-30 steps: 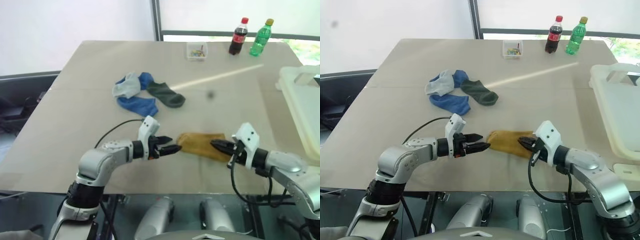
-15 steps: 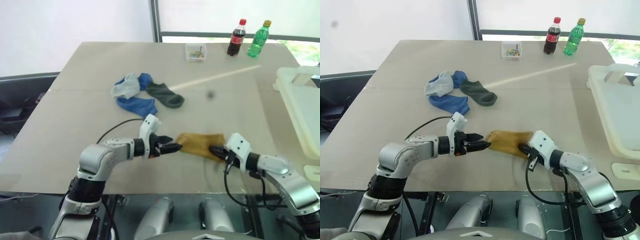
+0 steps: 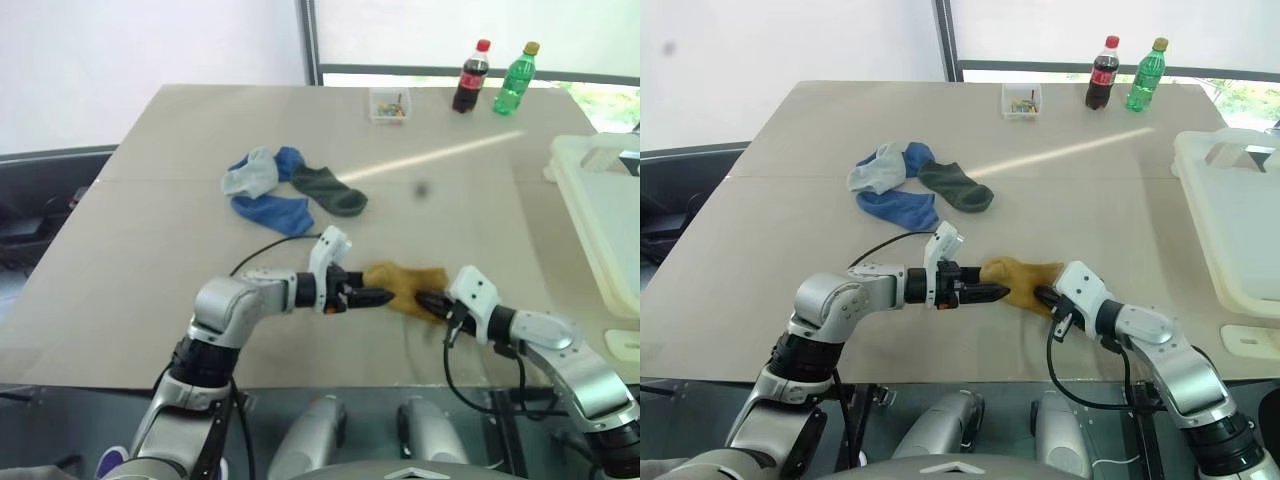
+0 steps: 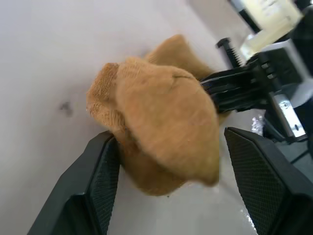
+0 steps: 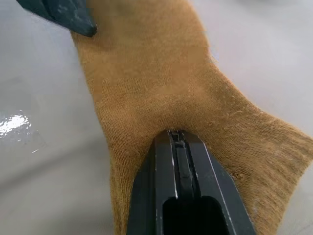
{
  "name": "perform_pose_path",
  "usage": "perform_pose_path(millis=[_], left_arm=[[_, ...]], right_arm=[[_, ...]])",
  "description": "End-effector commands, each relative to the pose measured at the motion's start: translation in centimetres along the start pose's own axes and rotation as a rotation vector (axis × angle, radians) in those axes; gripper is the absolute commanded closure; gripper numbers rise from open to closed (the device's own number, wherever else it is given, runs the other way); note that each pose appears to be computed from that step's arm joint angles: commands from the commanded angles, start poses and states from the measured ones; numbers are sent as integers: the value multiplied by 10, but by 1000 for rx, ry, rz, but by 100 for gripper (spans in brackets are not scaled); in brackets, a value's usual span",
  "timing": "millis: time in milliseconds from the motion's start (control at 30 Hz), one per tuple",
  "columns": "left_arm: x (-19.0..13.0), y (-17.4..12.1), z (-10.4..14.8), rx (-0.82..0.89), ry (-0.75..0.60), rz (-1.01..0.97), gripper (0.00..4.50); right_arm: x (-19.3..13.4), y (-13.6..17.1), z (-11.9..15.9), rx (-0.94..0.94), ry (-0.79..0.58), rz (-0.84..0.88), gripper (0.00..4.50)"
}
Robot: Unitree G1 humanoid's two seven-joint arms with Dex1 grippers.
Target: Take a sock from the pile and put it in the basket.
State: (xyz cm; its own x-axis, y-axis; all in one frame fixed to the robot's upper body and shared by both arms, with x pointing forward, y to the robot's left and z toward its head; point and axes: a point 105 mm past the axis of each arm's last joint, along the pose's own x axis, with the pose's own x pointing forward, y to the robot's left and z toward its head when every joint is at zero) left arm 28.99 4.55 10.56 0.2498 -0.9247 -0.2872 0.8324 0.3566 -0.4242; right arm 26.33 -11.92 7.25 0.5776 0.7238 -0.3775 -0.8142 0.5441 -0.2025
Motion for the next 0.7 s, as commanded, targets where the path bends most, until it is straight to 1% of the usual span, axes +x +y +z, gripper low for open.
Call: perform_pose_path(millis=[33,167,267,500,700], left_arm=[[6,-14,19,73,-71,-96,104],[12,-22,20,91,-76,-161,104],[22,-26,16,77,-62,-210,104],[47,-35,19,38,-80,-317,104],[69,-44,16,8,-66,-376,104]], right_arm=[[0,8,-16,45,63,22,445],[-2,6,-13,42,59,10,445],[-2,2,-10,41,51,-12,445],[-8,3,-2,42,44,-15,445],[-14,5,3,50,40,-23,445]])
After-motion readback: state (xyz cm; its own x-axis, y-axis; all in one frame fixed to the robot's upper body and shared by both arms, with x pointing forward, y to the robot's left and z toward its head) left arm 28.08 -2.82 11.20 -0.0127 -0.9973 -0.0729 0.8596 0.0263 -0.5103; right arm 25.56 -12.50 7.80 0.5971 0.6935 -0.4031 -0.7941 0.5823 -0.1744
